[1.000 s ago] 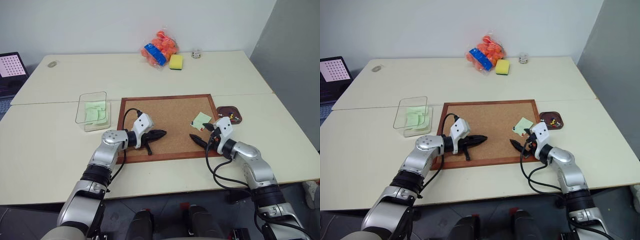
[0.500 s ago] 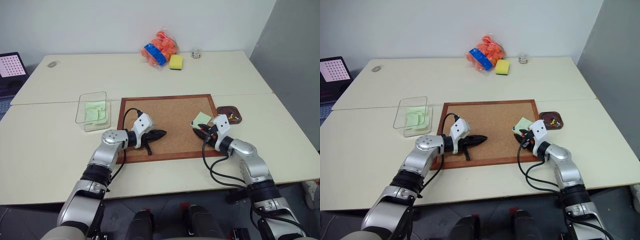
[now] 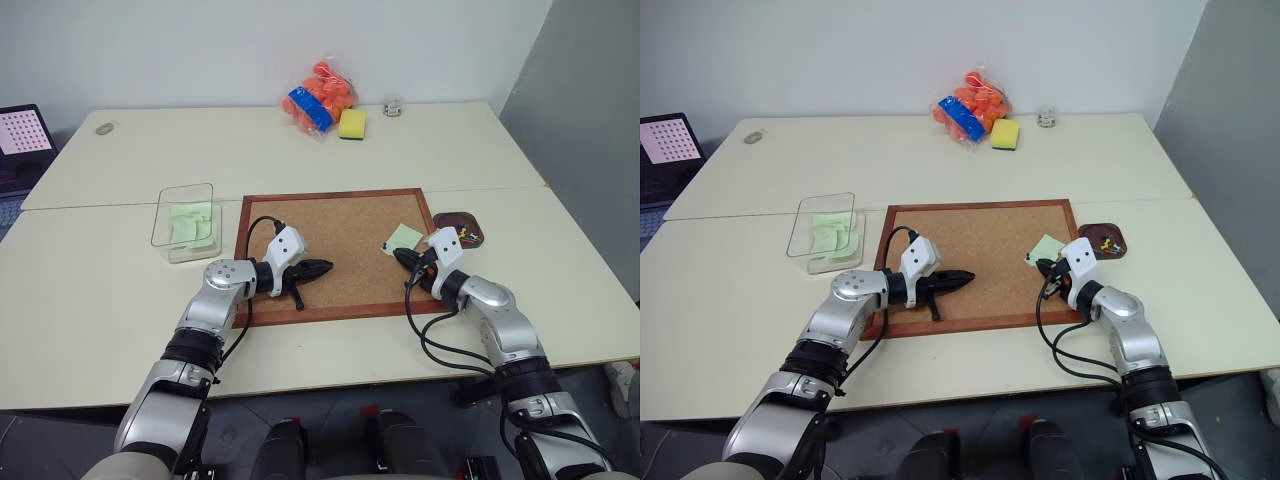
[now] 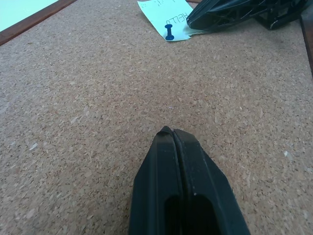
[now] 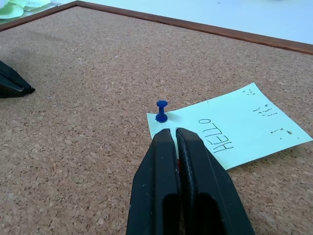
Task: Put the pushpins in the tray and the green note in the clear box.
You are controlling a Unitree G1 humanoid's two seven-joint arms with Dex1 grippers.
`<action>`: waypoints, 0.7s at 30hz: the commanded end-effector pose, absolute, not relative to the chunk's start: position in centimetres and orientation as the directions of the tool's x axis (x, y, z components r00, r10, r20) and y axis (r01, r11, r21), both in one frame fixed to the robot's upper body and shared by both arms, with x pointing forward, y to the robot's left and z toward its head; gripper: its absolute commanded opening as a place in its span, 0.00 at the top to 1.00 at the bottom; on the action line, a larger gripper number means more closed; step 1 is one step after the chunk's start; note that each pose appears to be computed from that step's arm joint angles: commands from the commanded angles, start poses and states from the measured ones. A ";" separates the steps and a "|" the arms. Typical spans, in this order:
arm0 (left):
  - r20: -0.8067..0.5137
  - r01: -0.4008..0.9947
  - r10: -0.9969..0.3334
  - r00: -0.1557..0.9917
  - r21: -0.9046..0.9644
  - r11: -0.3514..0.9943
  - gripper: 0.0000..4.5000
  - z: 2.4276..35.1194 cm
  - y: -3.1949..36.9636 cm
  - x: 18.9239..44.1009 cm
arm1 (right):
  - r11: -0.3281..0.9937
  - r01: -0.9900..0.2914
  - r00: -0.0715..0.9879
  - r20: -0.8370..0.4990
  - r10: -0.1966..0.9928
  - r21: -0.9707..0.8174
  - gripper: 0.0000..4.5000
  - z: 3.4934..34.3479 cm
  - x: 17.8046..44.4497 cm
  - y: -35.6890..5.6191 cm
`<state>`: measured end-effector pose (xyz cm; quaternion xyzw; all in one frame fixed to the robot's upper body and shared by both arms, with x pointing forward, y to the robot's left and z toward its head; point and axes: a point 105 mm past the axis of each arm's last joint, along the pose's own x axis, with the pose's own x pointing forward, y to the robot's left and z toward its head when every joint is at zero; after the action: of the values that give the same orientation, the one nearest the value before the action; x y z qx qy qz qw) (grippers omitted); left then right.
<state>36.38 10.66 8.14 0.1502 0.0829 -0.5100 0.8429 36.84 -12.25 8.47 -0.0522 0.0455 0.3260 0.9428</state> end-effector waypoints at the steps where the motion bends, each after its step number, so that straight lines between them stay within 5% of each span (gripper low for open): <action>1: -0.329 0.869 -0.805 0.494 0.151 0.471 1.00 7.2 11.8 36.5 | 0.792 -0.610 0.789 0.071 0.611 -0.036 1.00 13.2 36.7 -12.7; 12: -0.332 0.874 -0.809 0.486 0.152 0.462 1.00 7.1 11.6 36.5 | 0.831 -0.555 0.825 0.153 0.543 0.042 1.00 15.5 37.1 -13.8; 17: -0.333 0.874 -0.809 0.485 0.156 0.460 1.00 7.2 11.5 36.6 | 0.982 -0.188 0.980 0.064 0.189 -0.031 1.00 14.4 40.6 -20.0; 21: -0.336 0.875 -0.809 0.483 0.157 0.458 1.00 7.1 11.5 36.5 | 0.993 -0.117 0.992 0.042 0.118 -0.029 1.00 14.3 41.8 -21.4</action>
<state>36.51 10.67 8.11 0.1488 0.0826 -0.5094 0.8435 41.12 -20.70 13.04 -0.0099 -0.0017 0.0792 0.9968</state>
